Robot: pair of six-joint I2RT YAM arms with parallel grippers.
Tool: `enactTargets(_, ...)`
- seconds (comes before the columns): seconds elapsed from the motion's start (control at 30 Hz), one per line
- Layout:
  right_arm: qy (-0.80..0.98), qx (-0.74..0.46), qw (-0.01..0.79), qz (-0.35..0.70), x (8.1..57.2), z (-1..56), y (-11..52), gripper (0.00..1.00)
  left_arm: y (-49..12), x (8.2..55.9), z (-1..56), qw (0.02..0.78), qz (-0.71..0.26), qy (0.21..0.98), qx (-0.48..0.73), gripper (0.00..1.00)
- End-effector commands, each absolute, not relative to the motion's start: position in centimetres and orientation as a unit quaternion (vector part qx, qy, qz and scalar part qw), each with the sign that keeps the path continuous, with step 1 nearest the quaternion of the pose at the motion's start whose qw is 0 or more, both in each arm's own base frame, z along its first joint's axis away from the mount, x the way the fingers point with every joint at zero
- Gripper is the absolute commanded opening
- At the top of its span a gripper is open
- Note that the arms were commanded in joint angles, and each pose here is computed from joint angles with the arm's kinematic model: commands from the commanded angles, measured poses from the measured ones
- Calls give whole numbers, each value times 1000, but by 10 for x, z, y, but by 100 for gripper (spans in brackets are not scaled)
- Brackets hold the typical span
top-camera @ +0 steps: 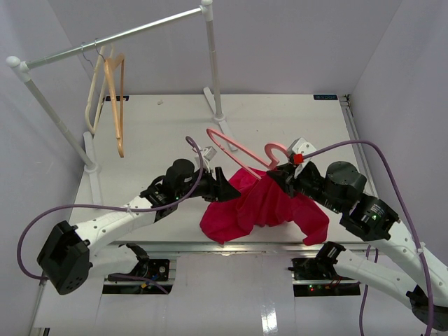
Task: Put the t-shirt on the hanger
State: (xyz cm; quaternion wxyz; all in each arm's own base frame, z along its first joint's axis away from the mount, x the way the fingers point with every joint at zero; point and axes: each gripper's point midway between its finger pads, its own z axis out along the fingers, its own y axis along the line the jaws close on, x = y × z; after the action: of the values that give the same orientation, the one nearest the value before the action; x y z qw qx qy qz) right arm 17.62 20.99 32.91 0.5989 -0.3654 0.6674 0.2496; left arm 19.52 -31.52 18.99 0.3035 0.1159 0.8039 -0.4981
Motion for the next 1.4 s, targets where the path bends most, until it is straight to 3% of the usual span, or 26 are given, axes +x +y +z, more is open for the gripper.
enactTargets(0.0, 641, -346, 634, 260, 180, 352, 211, 8, -330, 190, 193, 309, -514, 792, 114, 67)
enactTargets(0.4, 636, -348, 636, 264, 176, 352, 209, 8, -342, 186, 165, 307, -477, 818, 96, 58)
enactTargets(0.83, 635, -349, 637, 263, 175, 352, 208, 8, -332, 183, 180, 326, -487, 806, 86, 62)
enactTargets(1.37, 638, -349, 634, 263, 176, 349, 209, 8, -333, 182, 152, 304, -477, 822, 74, 53)
